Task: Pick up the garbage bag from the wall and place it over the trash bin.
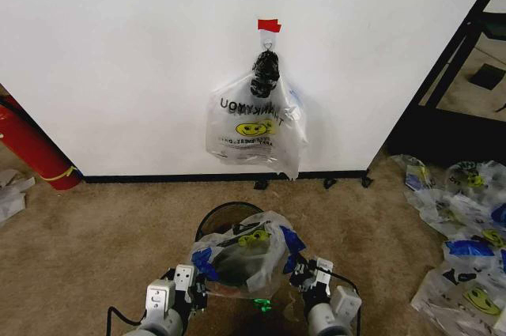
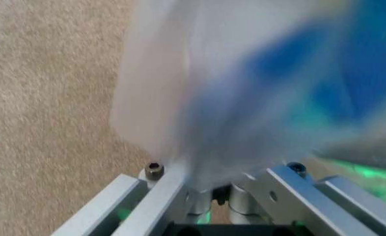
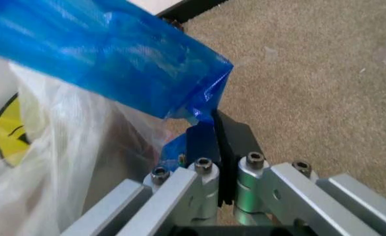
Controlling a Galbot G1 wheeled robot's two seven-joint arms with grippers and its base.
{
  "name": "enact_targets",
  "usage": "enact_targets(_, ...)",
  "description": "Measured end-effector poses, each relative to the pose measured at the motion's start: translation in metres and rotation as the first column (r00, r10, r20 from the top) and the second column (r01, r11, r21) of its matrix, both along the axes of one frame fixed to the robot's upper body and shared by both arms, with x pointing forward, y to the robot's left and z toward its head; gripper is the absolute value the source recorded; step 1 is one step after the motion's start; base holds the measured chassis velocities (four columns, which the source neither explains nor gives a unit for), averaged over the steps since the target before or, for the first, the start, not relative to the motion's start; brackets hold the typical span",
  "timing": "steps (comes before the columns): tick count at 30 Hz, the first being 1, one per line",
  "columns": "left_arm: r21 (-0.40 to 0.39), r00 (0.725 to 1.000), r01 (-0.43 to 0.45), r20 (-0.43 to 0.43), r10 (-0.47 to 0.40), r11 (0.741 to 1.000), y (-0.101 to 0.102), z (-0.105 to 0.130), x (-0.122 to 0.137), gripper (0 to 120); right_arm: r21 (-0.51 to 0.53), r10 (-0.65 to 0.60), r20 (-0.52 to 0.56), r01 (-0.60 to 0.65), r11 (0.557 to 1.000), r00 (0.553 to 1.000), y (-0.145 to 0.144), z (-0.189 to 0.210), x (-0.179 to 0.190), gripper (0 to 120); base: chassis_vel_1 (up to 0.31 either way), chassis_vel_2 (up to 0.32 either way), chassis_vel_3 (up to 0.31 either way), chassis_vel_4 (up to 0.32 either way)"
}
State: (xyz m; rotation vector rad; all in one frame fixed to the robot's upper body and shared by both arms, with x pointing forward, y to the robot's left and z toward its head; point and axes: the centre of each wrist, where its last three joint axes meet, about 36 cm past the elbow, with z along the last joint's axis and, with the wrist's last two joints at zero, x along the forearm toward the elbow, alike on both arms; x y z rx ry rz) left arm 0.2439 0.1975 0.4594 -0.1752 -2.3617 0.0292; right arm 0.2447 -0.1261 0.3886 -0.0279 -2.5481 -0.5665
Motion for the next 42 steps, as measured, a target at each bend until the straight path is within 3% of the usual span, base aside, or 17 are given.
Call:
enact_targets(19, -0.028, 1.0, 0.028, -0.011, -0.029, 0.999, 0.0, -0.005, 0.023, 0, -0.015, 0.058, -0.001, -0.058, 0.998, 0.998, -0.001, -0.017, 0.04, 0, 0.0, 0.0, 0.0, 0.0)
enact_targets(26, 0.004, 0.998, 0.054, -0.032, -0.053, 0.999, 0.003, -0.007, 0.025, 0, -0.062, 0.084, -0.01, -0.084, 0.994, 0.996, -0.002, -0.023, 0.042, 0, 0.0, 0.0, 0.0, 0.0)
enact_targets(30, 0.067, 0.999, 0.05, -0.012, -0.049, 0.997, 0.009, -0.012, 0.028, 0, -0.106, 0.078, -0.003, -0.078, 0.991, 0.997, -0.008, -0.027, 0.045, 0, 0.0, 0.0, 0.0, 0.0)
enact_targets(42, 0.064, 0.997, 0.073, -0.027, -0.071, 0.995, 0.005, -0.014, 0.013, 0, -0.141, 0.097, -0.007, -0.097, 0.985, 0.995, -0.01, -0.024, 0.041, 0, 0.0, 0.0, 0.0, 0.0)
